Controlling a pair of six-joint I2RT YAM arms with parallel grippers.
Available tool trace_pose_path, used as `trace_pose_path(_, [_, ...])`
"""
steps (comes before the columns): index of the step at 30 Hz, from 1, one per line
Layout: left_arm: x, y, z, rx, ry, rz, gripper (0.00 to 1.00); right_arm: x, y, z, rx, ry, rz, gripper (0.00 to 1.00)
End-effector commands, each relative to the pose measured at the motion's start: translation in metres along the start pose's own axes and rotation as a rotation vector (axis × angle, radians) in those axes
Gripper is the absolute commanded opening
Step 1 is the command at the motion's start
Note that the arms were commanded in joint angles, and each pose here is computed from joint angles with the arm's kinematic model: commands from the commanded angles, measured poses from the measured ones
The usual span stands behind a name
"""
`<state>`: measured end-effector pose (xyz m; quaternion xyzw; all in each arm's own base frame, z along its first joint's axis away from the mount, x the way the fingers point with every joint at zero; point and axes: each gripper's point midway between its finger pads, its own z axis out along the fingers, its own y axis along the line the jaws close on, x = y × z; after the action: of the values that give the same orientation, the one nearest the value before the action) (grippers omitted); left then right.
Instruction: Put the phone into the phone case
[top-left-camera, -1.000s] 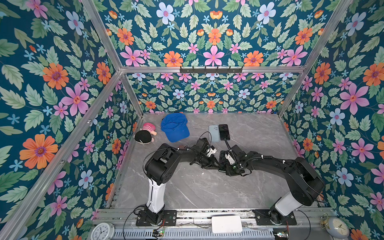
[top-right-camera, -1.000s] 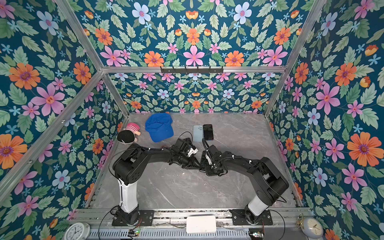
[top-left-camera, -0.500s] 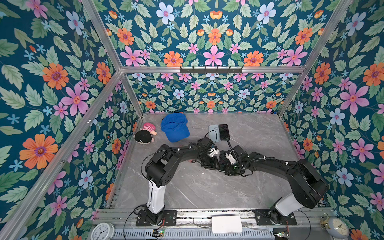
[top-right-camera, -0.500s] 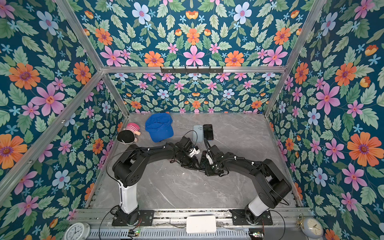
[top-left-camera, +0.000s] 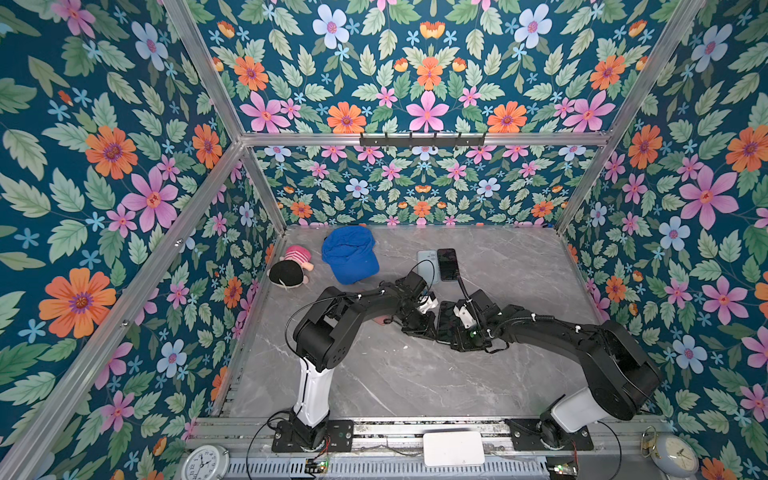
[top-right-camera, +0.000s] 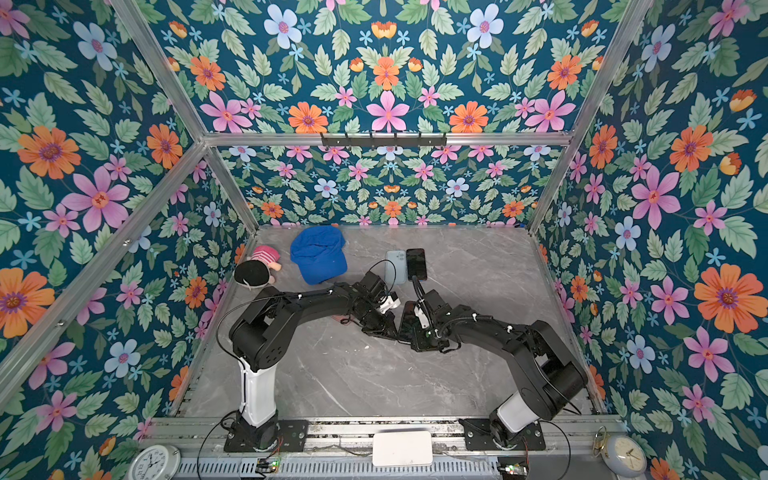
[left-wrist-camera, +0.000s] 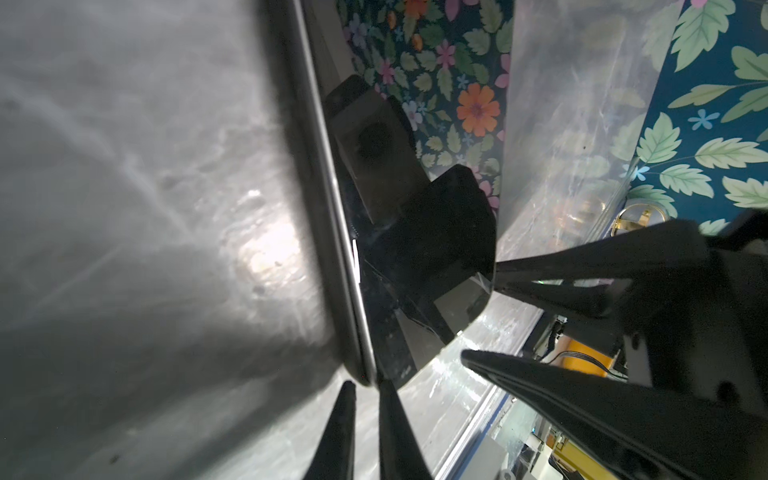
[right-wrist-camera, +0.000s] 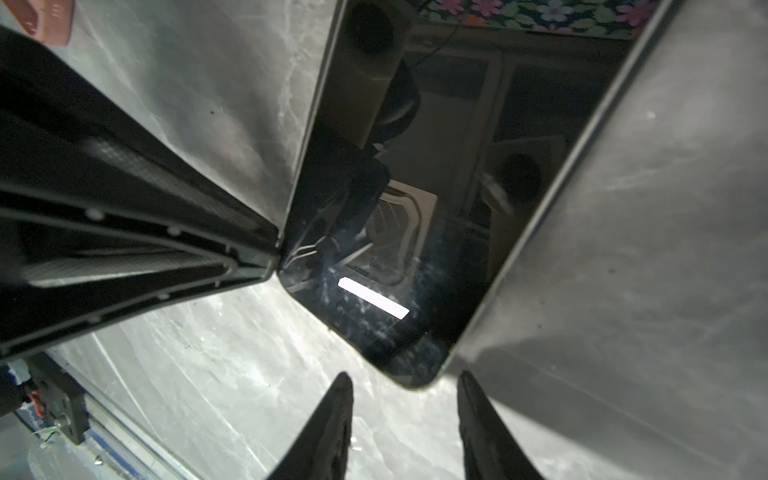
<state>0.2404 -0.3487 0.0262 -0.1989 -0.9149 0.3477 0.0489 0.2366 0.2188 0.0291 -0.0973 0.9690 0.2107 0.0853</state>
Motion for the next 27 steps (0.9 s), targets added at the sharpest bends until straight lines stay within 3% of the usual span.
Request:
trace_pose_path(1, [0.004,0.012,0.004,-0.050,0.013,-0.006,0.12,-0.003,0.004,0.002,-0.022,-0.008,0.006,0.42])
trace_pose_path(12, [0.005,0.016,0.005,-0.064,0.015,-0.016,0.06,-0.005,0.008,0.001,-0.041,-0.010,0.015,0.42])
trace_pose_path(19, [-0.009,0.000,-0.011,-0.033,-0.068,0.005,0.20,-0.001,-0.002,-0.015,-0.005,-0.029,0.161,0.41])
trace_pose_path(23, [-0.020,-0.013,-0.012,0.045,-0.114,0.004,0.30,0.002,-0.003,-0.017,-0.009,-0.036,0.271,0.36])
trace_pose_path(27, [-0.028,-0.019,-0.012,0.130,-0.140,-0.019,0.33,-0.002,-0.001,-0.018,-0.026,-0.061,0.316,0.32])
